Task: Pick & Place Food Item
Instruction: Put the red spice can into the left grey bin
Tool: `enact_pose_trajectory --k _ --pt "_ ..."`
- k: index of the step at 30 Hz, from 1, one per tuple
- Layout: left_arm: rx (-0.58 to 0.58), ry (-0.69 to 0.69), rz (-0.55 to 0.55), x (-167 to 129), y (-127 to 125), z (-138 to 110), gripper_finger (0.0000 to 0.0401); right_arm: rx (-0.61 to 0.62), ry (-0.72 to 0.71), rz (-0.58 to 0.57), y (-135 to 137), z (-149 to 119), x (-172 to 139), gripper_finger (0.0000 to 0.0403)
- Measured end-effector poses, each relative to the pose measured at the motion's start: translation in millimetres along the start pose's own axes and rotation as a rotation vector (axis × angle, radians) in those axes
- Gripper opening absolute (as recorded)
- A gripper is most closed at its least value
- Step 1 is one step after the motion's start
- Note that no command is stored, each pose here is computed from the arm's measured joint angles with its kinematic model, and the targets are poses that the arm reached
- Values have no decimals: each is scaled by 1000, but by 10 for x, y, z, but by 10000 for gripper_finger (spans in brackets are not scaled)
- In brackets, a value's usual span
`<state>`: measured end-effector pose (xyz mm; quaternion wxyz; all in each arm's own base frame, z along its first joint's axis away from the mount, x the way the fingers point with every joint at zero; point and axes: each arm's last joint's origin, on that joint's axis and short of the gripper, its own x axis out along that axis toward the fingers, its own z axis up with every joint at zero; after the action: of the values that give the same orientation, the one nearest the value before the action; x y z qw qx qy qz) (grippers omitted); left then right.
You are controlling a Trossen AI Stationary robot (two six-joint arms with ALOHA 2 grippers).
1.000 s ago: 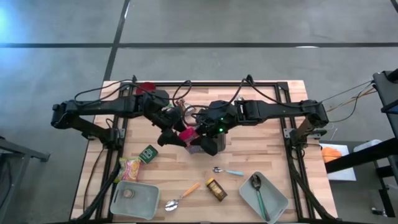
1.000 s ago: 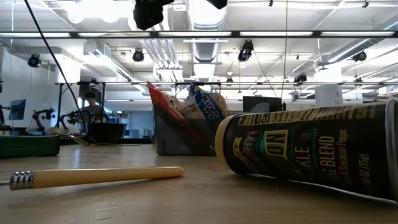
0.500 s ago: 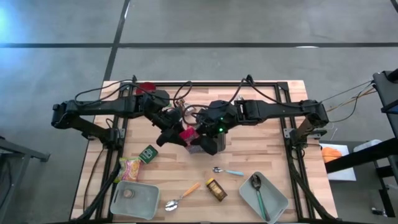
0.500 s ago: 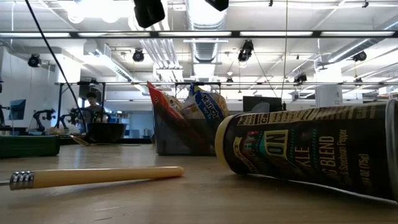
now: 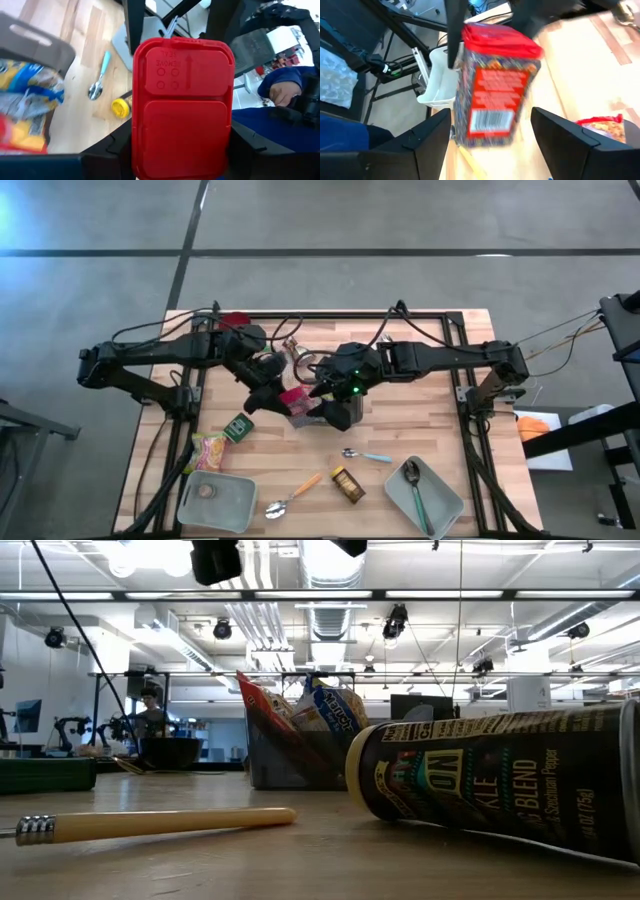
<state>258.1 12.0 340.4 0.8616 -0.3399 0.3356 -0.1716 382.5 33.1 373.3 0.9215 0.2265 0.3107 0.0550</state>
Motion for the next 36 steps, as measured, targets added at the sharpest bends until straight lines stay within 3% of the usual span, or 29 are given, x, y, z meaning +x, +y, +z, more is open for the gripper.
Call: enact_pose_trajectory --k 9,20,28,31,36 --pt "-40 73 197 -303 -178 -368 197 22 17 -69 -108 0 -17 272" --pt "123 203 288 -372 -610 -902 197 23 -4 -112 -125 8 -18 273" --pt "-97 260 411 -295 -807 -1266 197 120 -9 -110 -123 6 -17 273" --pt "-49 267 414 -239 -937 -1431 197 146 -8 -110 -121 2 -15 273" --pt "151 262 434 -46 -1166 -1771 197 146 11 -118 -139 -32 3 273"
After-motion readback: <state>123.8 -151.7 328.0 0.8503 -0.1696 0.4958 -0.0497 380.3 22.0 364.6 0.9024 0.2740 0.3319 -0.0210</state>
